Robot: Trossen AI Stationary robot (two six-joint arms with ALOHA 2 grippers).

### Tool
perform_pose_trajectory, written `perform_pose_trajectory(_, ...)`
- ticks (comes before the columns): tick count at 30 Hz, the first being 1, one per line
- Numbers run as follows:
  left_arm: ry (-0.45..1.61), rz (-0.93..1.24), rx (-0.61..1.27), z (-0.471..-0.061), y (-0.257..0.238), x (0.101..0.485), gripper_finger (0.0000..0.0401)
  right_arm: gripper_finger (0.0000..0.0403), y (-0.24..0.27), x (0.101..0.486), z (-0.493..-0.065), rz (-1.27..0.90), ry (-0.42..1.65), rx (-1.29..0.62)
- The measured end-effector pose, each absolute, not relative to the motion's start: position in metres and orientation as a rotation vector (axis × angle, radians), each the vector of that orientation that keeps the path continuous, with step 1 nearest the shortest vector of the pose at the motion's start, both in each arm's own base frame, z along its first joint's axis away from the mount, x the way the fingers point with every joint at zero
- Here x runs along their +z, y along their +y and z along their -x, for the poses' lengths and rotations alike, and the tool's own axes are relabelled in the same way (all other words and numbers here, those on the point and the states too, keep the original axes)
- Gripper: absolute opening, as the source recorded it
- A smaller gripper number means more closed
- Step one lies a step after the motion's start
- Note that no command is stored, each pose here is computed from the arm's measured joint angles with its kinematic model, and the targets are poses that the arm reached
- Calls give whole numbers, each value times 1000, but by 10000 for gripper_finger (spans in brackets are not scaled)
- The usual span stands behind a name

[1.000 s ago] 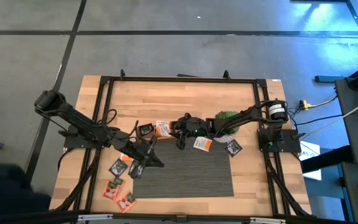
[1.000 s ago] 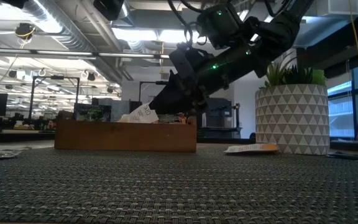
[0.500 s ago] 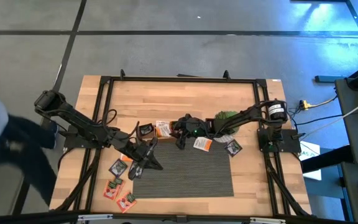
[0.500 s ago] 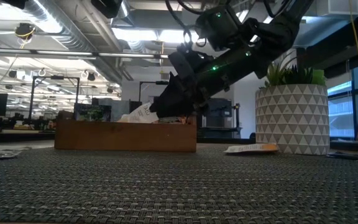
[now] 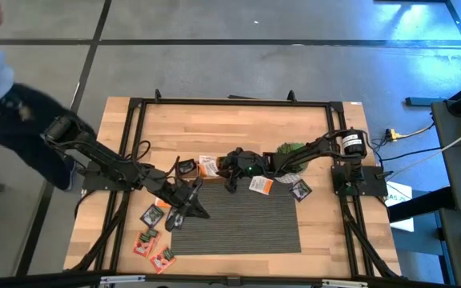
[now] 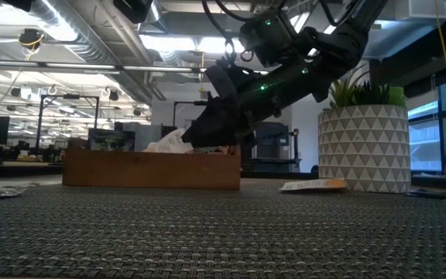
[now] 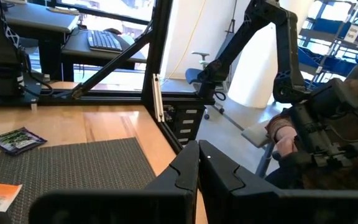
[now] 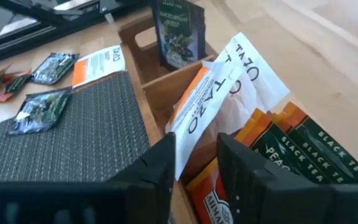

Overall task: Pick & Place Tea
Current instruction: Adjust the white tea bag in the middle section of the wooden organizer

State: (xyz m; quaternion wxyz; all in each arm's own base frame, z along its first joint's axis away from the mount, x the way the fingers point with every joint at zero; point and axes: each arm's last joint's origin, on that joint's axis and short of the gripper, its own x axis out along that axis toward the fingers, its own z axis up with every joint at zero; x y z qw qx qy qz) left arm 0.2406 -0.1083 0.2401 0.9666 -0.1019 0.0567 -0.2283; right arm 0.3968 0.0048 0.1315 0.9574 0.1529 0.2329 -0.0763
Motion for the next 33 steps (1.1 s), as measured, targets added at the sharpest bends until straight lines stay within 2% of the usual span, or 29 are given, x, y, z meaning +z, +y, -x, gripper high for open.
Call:
perform_pose_trajectory(9,122,209,-461,-241,-108,239,10,8,5,137,-403,-285,492,-142)
perform_pose_trajectory(18,132,280,-467,-239,-108,241,8,5,2,145,-403,-266,484,-143)
perform_pose_trajectory(23,117,289,-532,-235,-108,248,10,4,2,174,-414,-140,527,-119)
perform_pose_trajectory(33,174,388,-561,-233,-108,247,8,2,-2,238,-432,142,773,-39)
